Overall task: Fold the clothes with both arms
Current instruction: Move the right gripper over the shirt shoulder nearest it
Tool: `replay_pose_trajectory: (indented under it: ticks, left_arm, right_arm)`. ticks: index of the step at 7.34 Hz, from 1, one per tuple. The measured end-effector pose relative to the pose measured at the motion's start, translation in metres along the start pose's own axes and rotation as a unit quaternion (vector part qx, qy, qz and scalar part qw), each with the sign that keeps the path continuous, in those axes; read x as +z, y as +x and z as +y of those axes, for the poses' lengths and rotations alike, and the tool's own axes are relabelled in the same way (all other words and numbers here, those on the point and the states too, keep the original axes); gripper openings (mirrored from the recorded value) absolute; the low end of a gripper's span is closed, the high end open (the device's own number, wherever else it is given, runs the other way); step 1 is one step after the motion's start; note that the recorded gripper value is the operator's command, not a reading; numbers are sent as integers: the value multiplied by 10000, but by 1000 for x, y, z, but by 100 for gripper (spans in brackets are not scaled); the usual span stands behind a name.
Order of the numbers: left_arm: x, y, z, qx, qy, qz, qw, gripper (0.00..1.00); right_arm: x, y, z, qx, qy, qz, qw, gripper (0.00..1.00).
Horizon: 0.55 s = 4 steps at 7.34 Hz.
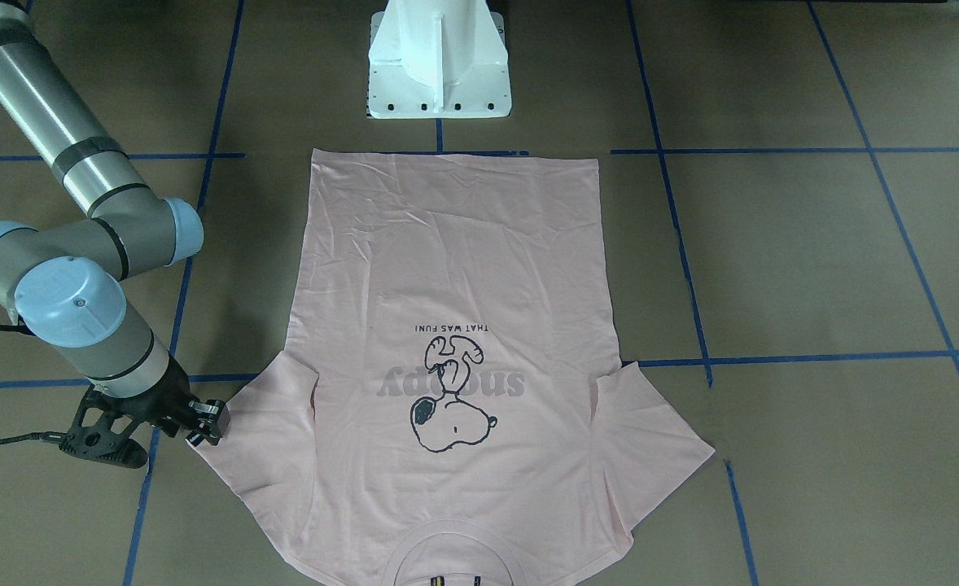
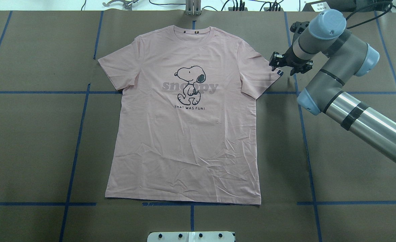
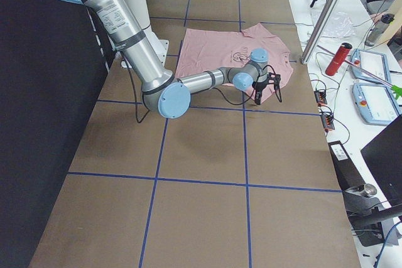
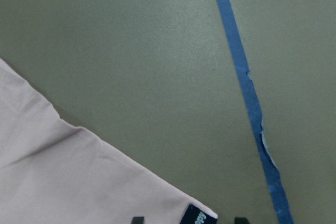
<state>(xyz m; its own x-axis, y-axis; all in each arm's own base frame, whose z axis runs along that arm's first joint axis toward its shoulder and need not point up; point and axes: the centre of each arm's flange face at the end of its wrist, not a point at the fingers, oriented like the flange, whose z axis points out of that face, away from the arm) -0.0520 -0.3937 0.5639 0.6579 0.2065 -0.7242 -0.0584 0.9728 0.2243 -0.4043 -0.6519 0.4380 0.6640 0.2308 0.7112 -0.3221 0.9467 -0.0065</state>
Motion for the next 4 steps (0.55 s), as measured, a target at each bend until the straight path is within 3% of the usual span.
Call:
replay_pose_trajectory:
  ticks: [2,4]
  left_arm:
    - [0,0,0,3,2,0,10000,100]
    - [0,0,0,7,6,0,10000,100]
  right_arm:
    - [3,0,0,-8,49,50,10000,54]
    - [6,3,0,4,59,89,9999,33]
